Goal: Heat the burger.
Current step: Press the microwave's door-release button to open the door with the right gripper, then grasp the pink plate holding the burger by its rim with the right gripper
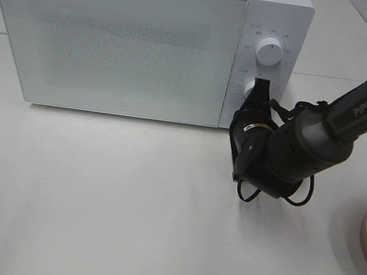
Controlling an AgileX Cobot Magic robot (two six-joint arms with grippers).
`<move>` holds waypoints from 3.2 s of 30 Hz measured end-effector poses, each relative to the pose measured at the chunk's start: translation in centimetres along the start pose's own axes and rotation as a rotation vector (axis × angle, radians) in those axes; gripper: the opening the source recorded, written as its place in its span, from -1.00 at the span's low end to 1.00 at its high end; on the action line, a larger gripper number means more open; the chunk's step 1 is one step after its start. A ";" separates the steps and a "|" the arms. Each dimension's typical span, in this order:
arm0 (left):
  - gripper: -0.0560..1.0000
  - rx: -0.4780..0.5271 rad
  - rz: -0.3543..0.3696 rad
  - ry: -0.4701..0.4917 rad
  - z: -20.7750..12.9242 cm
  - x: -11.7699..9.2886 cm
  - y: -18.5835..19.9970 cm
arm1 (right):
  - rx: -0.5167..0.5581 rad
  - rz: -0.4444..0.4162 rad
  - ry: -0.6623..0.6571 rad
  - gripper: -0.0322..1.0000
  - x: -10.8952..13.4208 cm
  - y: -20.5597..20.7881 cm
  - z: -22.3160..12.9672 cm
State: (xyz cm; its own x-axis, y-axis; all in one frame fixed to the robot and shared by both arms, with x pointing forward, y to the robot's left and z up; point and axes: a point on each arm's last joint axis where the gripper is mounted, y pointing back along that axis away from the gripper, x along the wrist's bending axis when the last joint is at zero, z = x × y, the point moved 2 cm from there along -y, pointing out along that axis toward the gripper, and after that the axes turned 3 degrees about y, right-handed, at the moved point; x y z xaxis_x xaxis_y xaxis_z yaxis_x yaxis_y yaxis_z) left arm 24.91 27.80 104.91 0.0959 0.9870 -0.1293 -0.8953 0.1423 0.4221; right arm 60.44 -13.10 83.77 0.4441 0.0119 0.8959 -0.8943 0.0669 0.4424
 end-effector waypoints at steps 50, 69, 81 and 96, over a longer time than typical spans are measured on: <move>0.98 0.000 0.000 0.000 0.0 0.0 0.0 | 0.101 -0.101 0.244 -0.92 2.4 2.5 0.3; 0.98 0.000 0.000 0.000 0.0 0.0 0.0 | 0.353 -0.168 0.754 -0.92 2.9 8.9 1.6; 0.98 0.000 0.000 0.000 0.0 0.0 0.0 | 0.672 -0.101 1.208 -0.92 3.5 12.3 0.5; 0.98 0.000 0.000 0.000 0.0 0.0 0.0 | 0.925 -0.103 1.644 -0.88 4.6 15.5 4.8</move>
State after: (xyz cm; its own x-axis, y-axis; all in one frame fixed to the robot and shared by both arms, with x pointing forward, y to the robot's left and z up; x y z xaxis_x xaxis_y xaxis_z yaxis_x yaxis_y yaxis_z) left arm 24.91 27.80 104.91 0.0959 0.9870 -0.1293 -0.8953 0.1423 0.4221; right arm 48.40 -16.82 94.95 -0.4062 0.8934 0.1916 -0.3598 -0.3492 0.8652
